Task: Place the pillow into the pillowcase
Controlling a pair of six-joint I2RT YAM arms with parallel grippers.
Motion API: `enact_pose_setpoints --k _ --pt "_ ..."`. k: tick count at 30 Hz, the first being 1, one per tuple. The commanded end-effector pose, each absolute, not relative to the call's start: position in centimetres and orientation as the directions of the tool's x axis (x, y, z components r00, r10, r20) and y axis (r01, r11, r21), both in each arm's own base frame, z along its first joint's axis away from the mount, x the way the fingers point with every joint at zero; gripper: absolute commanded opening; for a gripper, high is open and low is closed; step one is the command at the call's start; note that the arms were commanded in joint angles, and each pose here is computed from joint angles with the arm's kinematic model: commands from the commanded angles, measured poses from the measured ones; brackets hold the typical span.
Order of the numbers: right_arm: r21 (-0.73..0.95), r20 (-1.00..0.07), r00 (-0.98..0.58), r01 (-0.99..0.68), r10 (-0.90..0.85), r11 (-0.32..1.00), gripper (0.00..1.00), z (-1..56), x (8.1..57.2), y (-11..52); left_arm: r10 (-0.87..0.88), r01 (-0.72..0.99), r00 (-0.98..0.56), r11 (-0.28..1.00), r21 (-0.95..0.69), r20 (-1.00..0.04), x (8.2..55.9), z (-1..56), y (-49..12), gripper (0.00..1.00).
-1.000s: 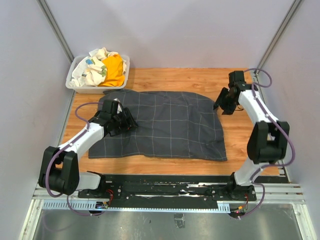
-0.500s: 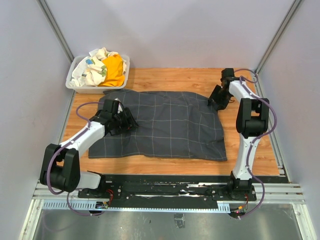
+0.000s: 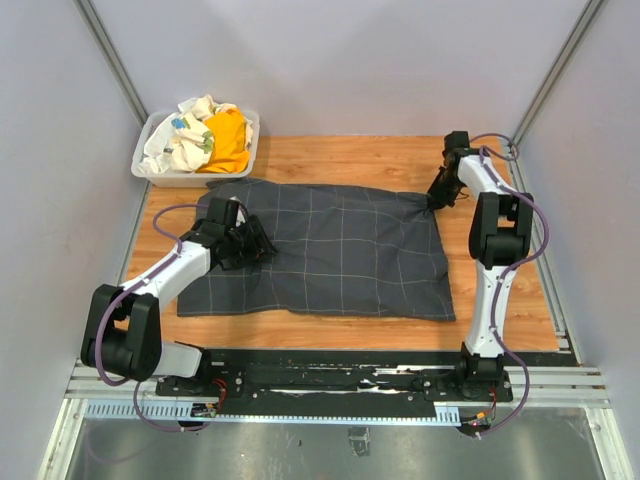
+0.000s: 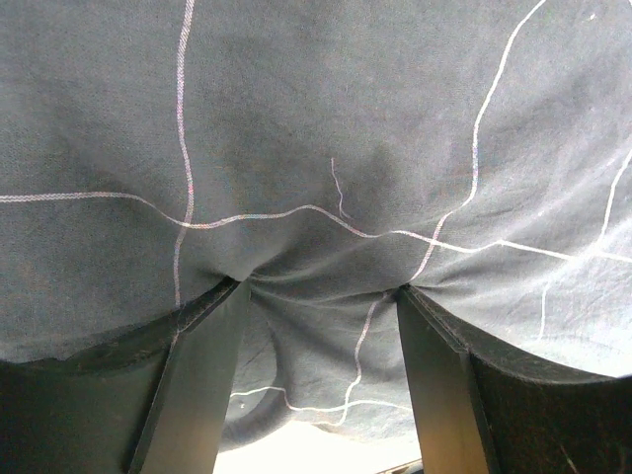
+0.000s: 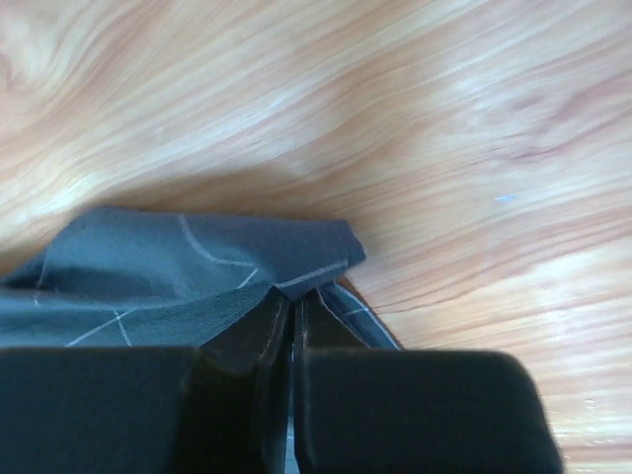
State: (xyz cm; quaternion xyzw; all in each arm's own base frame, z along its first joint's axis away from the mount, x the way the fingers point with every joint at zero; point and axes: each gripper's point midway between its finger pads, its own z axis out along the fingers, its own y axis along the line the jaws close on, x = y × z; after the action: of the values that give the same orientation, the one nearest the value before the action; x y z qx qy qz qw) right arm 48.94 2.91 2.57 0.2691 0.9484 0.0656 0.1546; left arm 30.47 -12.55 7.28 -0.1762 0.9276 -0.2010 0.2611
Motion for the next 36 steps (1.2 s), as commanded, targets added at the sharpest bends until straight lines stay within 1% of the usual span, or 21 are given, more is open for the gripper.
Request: enact_pose_setpoints --k 1,5,8,11,12,14,15,16,17,20,25,26,28,29,33,36 --pt "0.124 -0.371 -0.691 0.625 0.62 0.771 0.01 5.4 50.0 -4.6 -0.444 -0.266 -0.795 0.868 -0.419 -0.414 30.4 6.4 -11.2 0.67" --pt "0.145 -0.441 -0.638 0.643 0.631 0.752 0.01 8.3 51.8 -7.5 -0.444 -0.268 -0.796 0.868 -0.418 -0.411 30.3 6.4 -11.2 0.67" --pt "0.197 -0.478 -0.644 0.584 0.597 0.787 0.01 10.0 53.9 -7.4 -0.446 -0.268 -0.796 0.866 -0.421 -0.409 30.4 6.4 -11.3 0.68" --pt "0.239 -0.51 -0.649 0.523 0.565 0.818 0.05 11.4 55.6 -6.9 -0.443 -0.266 -0.798 0.867 -0.422 -0.407 30.6 6.3 -11.4 0.69" --pt "0.258 -0.522 -0.647 0.502 0.556 0.826 0.11 11.9 56.1 -6.7 -0.441 -0.263 -0.799 0.867 -0.423 -0.408 30.6 6.4 -11.4 0.69" --pt "0.306 -0.526 -0.654 0.451 0.544 0.838 0.41 12.6 56.8 -5.7 -0.44 -0.26 -0.797 0.868 -0.422 -0.414 30.7 6.7 -11.4 0.71" --pt "0.317 -0.524 -0.657 0.439 0.541 0.841 0.51 12.9 56.9 -5.5 -0.44 -0.258 -0.795 0.868 -0.424 -0.418 30.8 6.9 -11.4 0.71" --pt "0.317 -0.516 -0.663 0.44 0.542 0.84 0.57 13.1 56.6 -5.3 -0.439 -0.256 -0.793 0.869 -0.424 -0.421 30.8 7.1 -11.4 0.72" --pt "0.317 -0.506 -0.667 0.445 0.547 0.837 0.58 13.3 56.3 -5.3 -0.438 -0.252 -0.791 0.87 -0.424 -0.428 30.9 7.4 -11.4 0.72" --pt "0.323 -0.476 -0.681 0.453 0.556 0.831 0.58 13.1 54.7 -4.7 -0.437 -0.244 -0.781 0.871 -0.427 -0.445 31.2 8.3 -11.3 0.72" --pt "0.326 -0.478 -0.694 0.429 0.539 0.842 0.58 14.1 51.3 -3.3 -0.434 -0.232 -0.769 0.874 -0.427 -0.47 31.5 9.4 -11.1 0.73" --pt "0.327 -0.49 -0.698 0.409 0.523 0.852 0.58 15.0 50.5 -2.7 -0.435 -0.23 -0.767 0.872 -0.432 -0.472 31.5 9.6 -11.2 0.73" --pt "0.313 -0.477 -0.726 0.386 0.495 0.868 0.57 14.9 48.8 -1.5 -0.433 -0.216 -0.765 0.869 -0.444 -0.476 31.5 9.9 -11.4 0.73" --pt "0.32 -0.48 -0.733 0.365 0.482 0.874 0.57 15.8 47.8 -0.7 -0.434 -0.212 -0.764 0.868 -0.448 -0.478 31.6 10.0 -11.5 0.74" --pt "0.323 -0.425 -0.783 0.339 0.455 0.884 0.56 15.2 43.5 2.1 -0.425 -0.206 -0.761 0.875 -0.439 -0.491 31.9 10.1 -11.3 0.74" --pt "0.355 -0.415 -0.799 0.298 0.435 0.886 0.57 15.4 41.2 4.1 -0.424 -0.184 -0.745 0.873 -0.452 -0.514 32.2 11.0 -11.5 0.75"
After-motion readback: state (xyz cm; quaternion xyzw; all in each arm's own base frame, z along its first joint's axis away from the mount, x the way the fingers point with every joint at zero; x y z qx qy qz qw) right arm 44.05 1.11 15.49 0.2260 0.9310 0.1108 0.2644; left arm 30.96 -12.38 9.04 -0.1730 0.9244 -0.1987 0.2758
